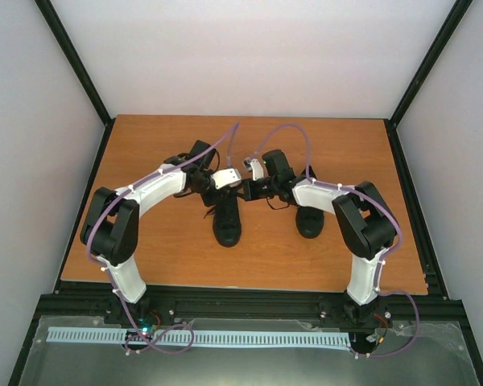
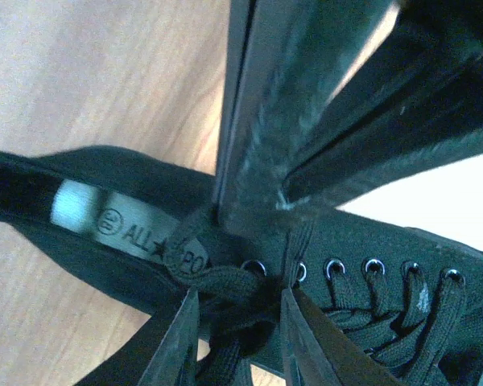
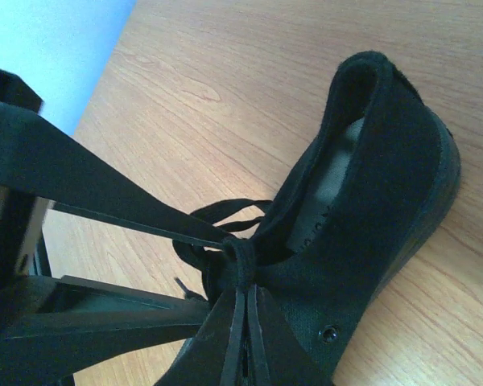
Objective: Tie the shoes
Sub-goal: Tie the shoelace on the shoe.
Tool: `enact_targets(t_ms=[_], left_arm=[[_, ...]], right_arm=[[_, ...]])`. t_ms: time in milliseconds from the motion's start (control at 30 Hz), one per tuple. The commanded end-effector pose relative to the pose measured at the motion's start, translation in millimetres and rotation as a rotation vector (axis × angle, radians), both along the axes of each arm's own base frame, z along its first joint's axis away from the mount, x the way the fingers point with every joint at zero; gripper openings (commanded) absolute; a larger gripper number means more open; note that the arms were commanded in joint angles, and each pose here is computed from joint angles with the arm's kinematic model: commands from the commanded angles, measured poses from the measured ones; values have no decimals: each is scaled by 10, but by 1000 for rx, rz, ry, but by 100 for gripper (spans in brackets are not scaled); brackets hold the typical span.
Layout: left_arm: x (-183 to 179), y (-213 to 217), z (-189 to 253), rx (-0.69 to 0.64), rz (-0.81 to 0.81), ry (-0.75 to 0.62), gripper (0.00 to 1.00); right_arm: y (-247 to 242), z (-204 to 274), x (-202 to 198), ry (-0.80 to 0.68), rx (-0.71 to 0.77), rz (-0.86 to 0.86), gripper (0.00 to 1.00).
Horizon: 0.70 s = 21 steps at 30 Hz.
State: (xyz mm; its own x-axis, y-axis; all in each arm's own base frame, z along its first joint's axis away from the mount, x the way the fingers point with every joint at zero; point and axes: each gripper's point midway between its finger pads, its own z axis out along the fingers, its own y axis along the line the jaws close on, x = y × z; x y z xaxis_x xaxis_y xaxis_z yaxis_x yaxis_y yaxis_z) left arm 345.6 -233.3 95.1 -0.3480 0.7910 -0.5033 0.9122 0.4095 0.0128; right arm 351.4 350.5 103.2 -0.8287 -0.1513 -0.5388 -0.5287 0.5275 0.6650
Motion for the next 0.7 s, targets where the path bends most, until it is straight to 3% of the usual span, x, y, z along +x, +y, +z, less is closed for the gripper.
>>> enact_targets(t_ms=[0,200,533,667], left_arm=[[-74,-25,-159,10,-33,29,31],[-134,0,-288,18,-32,60,32],[-110,84,-393,25,-10,78,18],[-114,93,-435,28,-11,90,16]], right_arm=[[-29,172,-2,-39,4,-23,3],[-52,177,-10,-39,-3,-30,3],[-132,230,-70,-45,-13,-28,3],[-164,254,-75,-52,-17,-35,3]])
